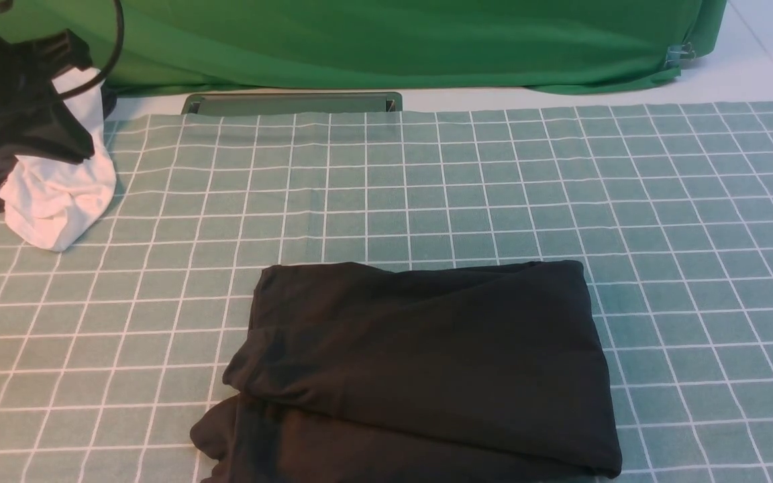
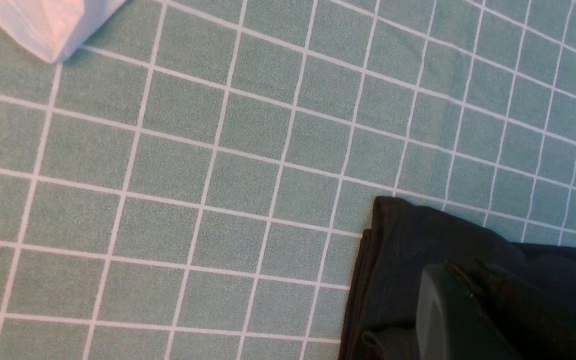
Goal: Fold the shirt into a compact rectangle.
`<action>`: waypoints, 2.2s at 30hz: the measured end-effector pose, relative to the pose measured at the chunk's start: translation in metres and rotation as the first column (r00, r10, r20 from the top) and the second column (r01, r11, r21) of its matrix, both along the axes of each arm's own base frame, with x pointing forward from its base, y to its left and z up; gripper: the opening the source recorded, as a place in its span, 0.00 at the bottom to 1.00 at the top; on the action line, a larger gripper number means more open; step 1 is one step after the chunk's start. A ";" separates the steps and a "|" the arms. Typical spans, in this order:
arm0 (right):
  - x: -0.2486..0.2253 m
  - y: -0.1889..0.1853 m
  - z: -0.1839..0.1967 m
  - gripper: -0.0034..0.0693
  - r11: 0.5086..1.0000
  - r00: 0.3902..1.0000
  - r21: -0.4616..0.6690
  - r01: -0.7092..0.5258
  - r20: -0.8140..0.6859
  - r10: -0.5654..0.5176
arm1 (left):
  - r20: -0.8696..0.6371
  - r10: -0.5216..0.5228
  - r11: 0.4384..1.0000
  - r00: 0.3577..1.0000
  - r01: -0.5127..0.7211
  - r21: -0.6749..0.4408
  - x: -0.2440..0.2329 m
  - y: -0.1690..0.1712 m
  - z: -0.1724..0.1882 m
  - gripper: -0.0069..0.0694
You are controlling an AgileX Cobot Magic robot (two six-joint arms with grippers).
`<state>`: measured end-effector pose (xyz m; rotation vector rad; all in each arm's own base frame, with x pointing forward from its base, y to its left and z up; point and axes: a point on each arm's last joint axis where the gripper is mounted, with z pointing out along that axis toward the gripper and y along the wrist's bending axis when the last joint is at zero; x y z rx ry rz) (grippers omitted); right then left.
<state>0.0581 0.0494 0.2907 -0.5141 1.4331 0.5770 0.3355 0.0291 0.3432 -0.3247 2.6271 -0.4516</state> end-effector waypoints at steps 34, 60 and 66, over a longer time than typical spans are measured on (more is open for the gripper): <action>-0.003 -0.047 -0.101 0.31 0.782 0.788 -0.241 0.574 -0.097 -0.608 | -0.064 -0.060 0.998 0.996 0.060 0.011 -0.012 -0.002 0.002 0.11; -0.003 -0.046 -0.101 0.37 0.790 0.796 -0.241 0.563 -0.097 -0.597 | 0.402 -0.068 0.975 0.913 0.147 -0.168 -0.227 -0.063 -0.033 0.11; -0.003 -0.046 -0.101 0.37 0.790 0.796 -0.241 0.563 -0.097 -0.597 | 0.598 -0.045 0.986 0.800 0.132 -0.102 -0.258 -0.066 -0.052 0.11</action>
